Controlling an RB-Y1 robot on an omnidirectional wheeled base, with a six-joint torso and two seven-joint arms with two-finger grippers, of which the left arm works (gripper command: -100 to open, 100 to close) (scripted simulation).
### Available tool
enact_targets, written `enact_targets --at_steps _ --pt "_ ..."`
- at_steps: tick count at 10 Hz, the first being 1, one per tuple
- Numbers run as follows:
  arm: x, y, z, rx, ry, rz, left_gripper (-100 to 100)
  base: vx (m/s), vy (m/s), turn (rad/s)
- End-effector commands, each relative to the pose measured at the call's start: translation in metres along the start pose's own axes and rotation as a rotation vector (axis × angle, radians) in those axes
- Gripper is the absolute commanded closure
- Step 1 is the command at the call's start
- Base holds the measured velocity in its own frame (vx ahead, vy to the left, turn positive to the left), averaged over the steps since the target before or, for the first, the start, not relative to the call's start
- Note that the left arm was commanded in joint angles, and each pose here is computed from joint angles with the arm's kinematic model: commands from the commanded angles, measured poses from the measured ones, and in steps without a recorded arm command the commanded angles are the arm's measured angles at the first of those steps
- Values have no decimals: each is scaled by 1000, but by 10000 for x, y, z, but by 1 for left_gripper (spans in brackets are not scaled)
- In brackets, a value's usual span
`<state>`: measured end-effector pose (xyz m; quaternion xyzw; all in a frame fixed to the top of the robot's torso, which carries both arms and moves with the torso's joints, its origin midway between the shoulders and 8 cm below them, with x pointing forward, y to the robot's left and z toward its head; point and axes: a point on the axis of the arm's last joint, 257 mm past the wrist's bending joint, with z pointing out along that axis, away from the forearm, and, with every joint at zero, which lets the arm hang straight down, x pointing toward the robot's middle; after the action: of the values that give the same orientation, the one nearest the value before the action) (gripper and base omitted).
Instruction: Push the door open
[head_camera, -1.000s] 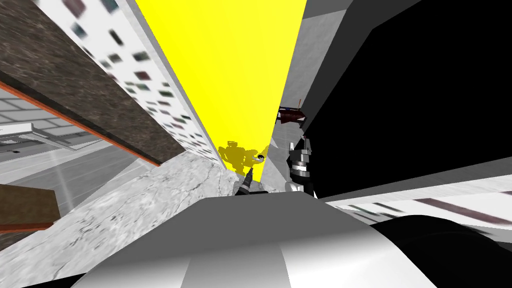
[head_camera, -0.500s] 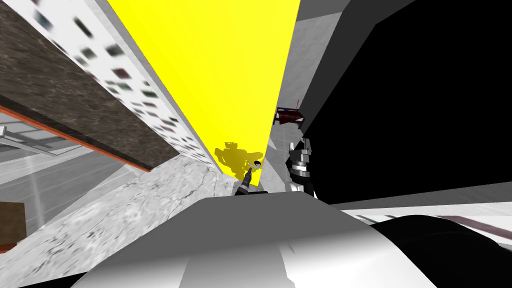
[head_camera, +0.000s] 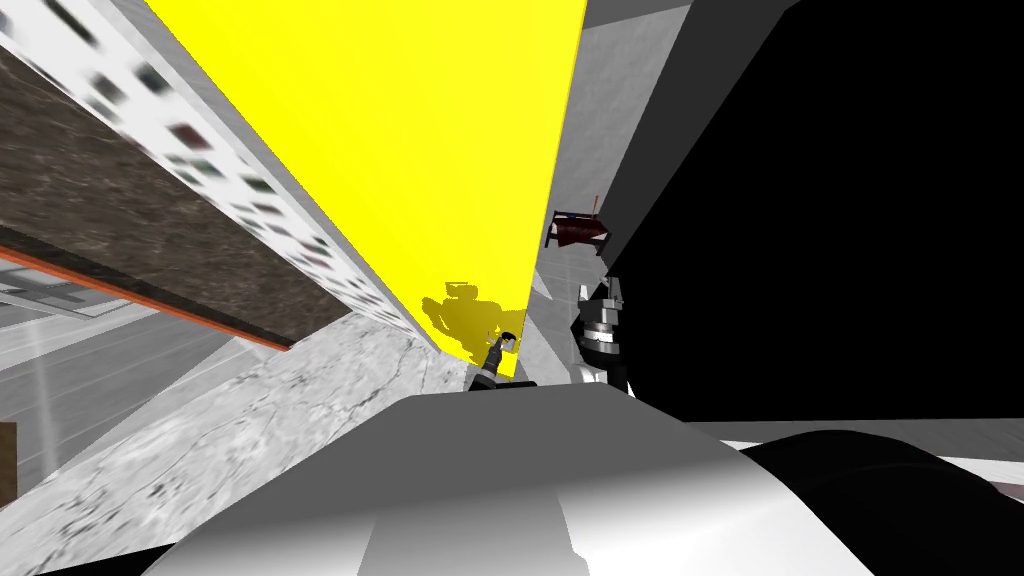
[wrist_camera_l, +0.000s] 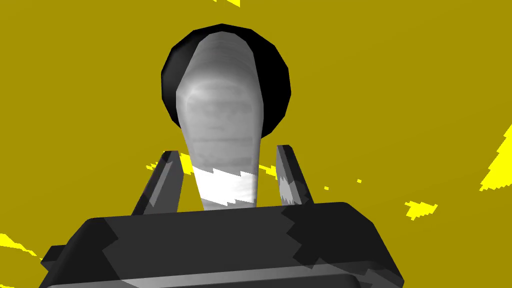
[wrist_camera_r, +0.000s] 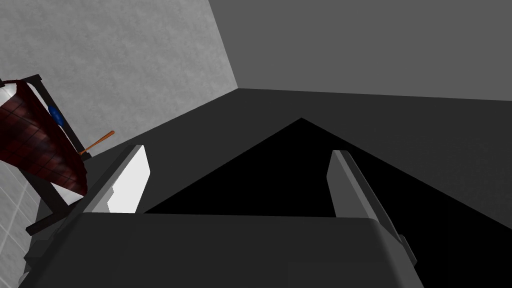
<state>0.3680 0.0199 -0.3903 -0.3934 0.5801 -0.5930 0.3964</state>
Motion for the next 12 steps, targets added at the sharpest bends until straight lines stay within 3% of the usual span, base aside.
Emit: enact_targets --at_steps 1,5,12 --pt "0 3 -2 -1 0 0 100 -24 8 -12" --pt "0 3 -2 -1 0 0 100 -3 1 -3" --pt "-499 30 95 -9 -93 31 100 142 -102 46"
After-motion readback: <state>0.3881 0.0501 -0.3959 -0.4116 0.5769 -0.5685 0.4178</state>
